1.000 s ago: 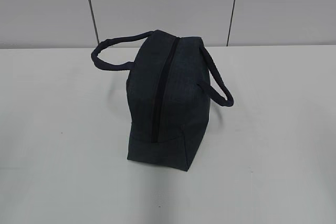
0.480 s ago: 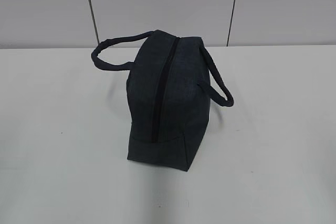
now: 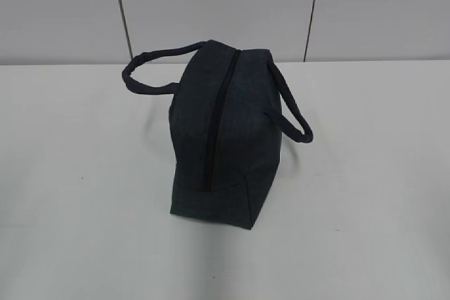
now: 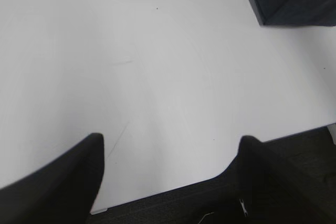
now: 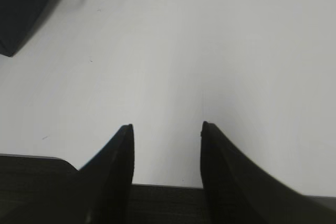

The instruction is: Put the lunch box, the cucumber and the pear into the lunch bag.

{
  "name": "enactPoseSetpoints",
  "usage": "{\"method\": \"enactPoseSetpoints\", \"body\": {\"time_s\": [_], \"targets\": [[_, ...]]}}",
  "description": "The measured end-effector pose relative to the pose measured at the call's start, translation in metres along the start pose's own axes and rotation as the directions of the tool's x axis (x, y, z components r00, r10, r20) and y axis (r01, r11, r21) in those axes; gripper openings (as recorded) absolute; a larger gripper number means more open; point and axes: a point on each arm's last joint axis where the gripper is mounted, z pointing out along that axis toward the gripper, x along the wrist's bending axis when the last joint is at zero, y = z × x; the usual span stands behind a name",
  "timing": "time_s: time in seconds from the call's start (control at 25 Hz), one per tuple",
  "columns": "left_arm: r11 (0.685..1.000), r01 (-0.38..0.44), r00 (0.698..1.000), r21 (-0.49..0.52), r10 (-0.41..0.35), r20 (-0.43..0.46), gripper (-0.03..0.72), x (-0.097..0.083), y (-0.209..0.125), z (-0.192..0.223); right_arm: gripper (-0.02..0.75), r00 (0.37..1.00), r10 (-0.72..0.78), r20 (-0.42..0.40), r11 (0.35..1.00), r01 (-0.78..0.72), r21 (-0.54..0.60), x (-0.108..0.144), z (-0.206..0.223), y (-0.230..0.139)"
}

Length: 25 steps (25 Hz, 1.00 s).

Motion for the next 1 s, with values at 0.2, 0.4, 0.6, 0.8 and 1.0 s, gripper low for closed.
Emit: {"method": "enactPoseSetpoints", "body": {"time_s": [0.2,0.4,0.6,0.8,1.0], "targets": [[1.0,0.0,1.0,0.0,0.0,0.0,0.519,0.0,0.0,0.0,0.311,1.0,0.0,0.0,1.0,0.0,-0.002,0.0,0.0,0.0],[0.999,0.042,0.998,-0.001,-0.042,-0.044,0.5,0.002,0.0,0.0,0.311,1.0,0.0,0.0,1.0,0.0,-0.002,0.0,0.0,0.0],[0.994,0.102,0.989,-0.024,-0.104,-0.109,0.49,0.004,-0.002,-0.003,0.311,1.0,0.0,0.002,1.0,0.0,-0.011,0.0,-0.001,-0.001],[0.986,0.129,0.979,-0.101,-0.143,-0.142,0.486,0.004,-0.009,-0.013,0.311,1.0,0.003,0.005,0.998,-0.003,-0.067,0.0,-0.008,-0.006],[0.972,0.143,0.971,-0.187,-0.175,-0.166,0.472,0.003,-0.017,-0.023,0.311,1.0,0.008,0.01,0.989,-0.007,-0.148,0.0,-0.017,-0.014]]}}
